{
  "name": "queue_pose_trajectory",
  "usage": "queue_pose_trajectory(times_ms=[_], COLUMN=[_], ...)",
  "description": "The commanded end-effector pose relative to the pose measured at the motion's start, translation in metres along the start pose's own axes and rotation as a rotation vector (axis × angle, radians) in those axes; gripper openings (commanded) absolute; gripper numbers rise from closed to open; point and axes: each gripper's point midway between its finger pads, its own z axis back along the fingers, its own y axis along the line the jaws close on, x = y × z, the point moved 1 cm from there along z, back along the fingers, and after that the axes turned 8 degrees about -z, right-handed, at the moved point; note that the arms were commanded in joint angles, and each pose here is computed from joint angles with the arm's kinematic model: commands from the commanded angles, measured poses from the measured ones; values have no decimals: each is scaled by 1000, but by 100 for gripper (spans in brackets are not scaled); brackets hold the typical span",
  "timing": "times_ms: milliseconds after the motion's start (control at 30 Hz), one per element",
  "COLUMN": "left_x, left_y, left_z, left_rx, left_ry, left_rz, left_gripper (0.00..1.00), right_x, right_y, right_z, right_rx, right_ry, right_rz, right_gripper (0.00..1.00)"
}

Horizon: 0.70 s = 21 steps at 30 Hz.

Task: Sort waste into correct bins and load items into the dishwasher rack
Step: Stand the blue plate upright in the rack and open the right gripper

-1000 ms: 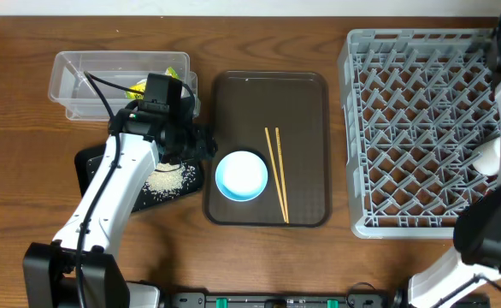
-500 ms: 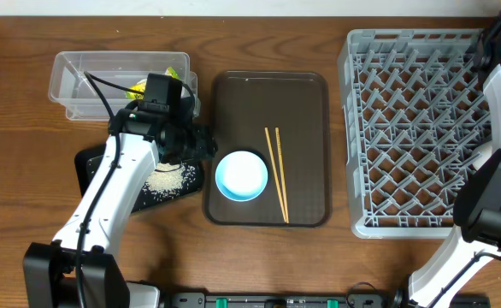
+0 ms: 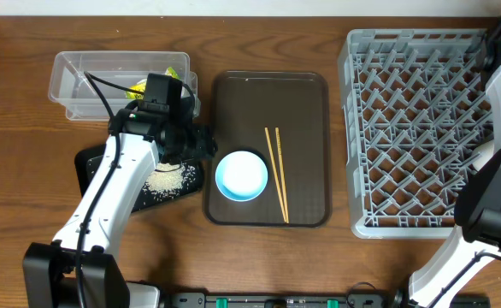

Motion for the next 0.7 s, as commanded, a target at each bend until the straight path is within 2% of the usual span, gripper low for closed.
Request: queue_pose_trajectory(times_ms=[0, 333, 667], left_x=[4, 4, 4], left_y=[-1, -1, -1], left_z=[7, 7, 7], left_rx=[9, 9, 9], left_ry=[-25, -25, -25], left_rz=[-25, -25, -25], left_gripper=[55, 55, 55], right_x=[-6, -7, -11], right_y=[5, 7, 37], right_z=[-6, -8, -8], right_rx=[8, 18, 53], right_ry=[9, 7, 25], right_rz=[14, 17, 27], right_gripper=[1, 1, 1])
